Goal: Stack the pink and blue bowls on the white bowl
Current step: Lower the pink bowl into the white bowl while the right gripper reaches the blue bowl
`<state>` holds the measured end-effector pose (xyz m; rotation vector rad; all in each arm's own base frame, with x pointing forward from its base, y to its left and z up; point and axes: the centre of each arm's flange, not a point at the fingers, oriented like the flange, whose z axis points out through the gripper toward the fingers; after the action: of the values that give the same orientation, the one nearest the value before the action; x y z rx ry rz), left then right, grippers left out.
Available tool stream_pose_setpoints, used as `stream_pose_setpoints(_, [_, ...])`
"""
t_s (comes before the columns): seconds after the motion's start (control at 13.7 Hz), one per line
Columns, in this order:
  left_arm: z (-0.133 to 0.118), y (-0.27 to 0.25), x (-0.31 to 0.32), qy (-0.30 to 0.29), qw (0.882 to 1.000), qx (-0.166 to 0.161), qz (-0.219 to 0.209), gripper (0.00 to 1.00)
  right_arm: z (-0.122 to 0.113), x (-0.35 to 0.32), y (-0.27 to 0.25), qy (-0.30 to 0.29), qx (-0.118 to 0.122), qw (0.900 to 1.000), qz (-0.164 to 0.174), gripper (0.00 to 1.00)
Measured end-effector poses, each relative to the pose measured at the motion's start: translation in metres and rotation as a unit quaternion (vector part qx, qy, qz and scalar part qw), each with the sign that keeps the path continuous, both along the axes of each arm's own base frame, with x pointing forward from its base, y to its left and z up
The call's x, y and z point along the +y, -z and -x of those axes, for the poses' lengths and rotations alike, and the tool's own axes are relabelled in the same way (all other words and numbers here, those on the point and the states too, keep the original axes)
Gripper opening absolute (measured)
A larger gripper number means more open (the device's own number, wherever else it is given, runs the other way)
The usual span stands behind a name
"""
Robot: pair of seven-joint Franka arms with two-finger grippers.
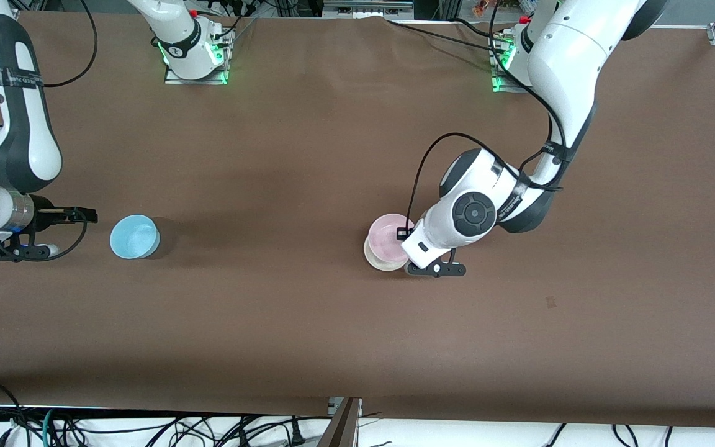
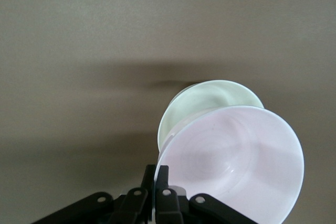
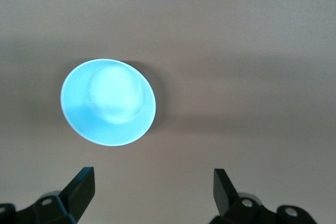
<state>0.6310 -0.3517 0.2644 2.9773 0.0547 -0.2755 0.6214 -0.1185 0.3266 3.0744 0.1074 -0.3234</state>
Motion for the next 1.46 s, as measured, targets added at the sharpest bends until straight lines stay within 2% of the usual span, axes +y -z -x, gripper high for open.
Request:
stream_pose_setpoints(0.29, [-0.008,0.008,0.0,-0.014,1.0,-0.019,0.01,0.03,0.007,-0.002,0.025,-0.001,-0.023,1.0,0.002,1.0])
stream_pose_setpoints(0.66, [-0.01,0.013,-0.001,-0.016,0.999,-0.024,0.015,0.03,0.023,-0.004,0.061,0.011,-0.055,0.998,-0.008,1.0])
stream_pose_setpoints(0.95, [-0.006,0.016,-0.006,-0.012,1.0,-0.022,0.014,0.03,0.033,-0.009,0.079,0.027,-0.064,0.997,-0.017,1.0])
stream_pose_setpoints(1.1, [-0.003,0.02,-0.01,-0.009,1.0,-0.02,0.013,0.03,0.033,-0.012,0.091,0.027,-0.068,0.997,-0.032,1.0])
stream_pose_setpoints(1.46, [0.0,0.025,-0.012,-0.007,1.0,-0.015,0.011,0.03,0.036,-0.021,0.114,0.034,-0.067,0.996,-0.046,1.0])
